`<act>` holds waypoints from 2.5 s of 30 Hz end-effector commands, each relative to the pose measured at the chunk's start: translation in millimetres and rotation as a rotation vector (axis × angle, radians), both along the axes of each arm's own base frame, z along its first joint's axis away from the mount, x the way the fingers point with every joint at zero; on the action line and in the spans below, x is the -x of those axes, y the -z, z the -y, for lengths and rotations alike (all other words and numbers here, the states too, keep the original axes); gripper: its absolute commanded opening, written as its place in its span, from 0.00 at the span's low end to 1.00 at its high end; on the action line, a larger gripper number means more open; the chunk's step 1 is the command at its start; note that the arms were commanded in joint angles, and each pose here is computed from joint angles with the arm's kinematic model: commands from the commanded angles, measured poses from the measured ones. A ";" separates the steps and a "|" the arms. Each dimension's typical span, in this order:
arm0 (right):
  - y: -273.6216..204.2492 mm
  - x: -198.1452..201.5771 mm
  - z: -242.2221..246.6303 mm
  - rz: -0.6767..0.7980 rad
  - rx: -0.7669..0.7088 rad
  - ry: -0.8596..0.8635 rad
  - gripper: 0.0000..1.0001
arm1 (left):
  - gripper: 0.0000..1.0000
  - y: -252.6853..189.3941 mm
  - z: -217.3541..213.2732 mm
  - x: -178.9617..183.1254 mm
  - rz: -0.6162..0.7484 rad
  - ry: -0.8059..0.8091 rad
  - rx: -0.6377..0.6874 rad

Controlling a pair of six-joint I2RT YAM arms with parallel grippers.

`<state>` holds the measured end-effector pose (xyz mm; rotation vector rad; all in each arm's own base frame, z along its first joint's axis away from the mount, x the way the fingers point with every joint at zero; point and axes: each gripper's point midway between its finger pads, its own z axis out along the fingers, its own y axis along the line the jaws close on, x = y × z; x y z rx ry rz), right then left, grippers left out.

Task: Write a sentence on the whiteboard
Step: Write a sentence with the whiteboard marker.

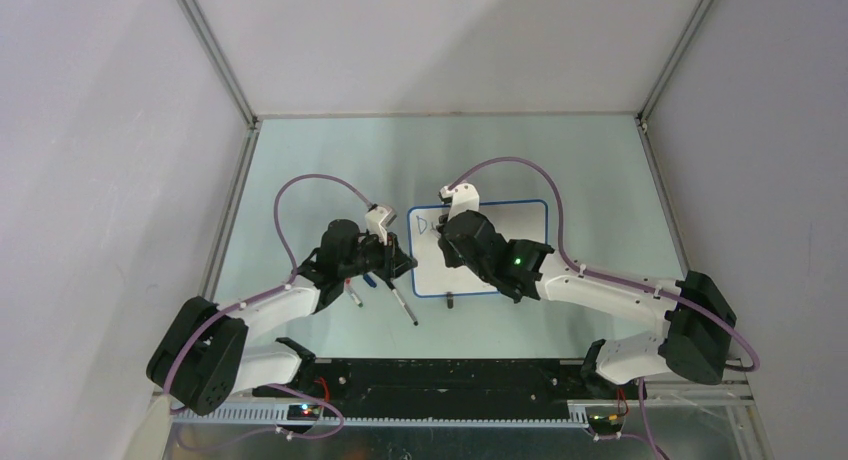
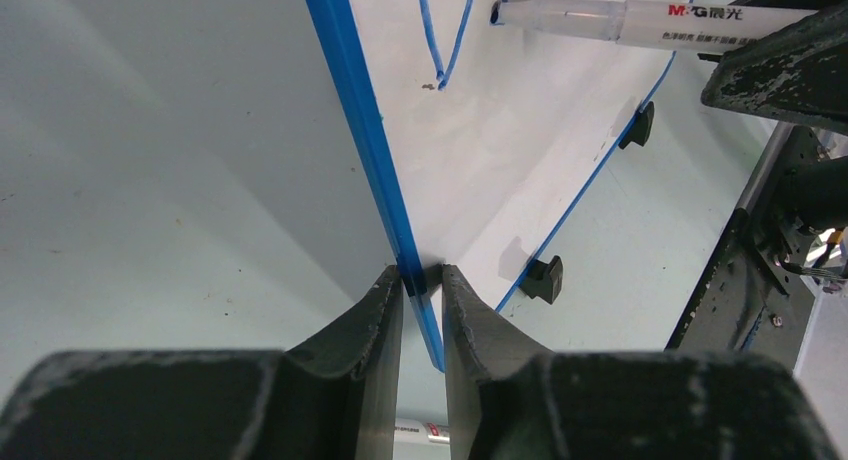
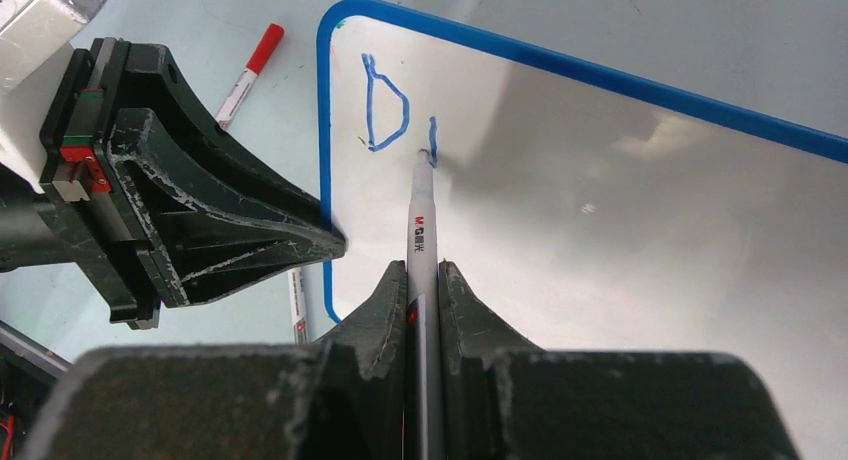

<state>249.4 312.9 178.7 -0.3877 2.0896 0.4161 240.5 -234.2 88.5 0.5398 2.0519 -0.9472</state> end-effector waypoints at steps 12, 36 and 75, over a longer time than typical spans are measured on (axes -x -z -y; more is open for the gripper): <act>-18.8 -5.5 1.1 0.022 -0.023 0.027 0.00 | 0.25 -18.8 2.1 -7.1 0.081 0.010 0.016; -20.8 -4.6 4.9 0.030 -0.012 0.036 0.00 | 0.25 -19.2 1.9 -7.1 0.084 0.008 0.016; -31.1 -17.4 6.1 0.042 -0.027 0.080 0.00 | 0.25 -19.4 3.0 -6.2 0.087 0.013 0.011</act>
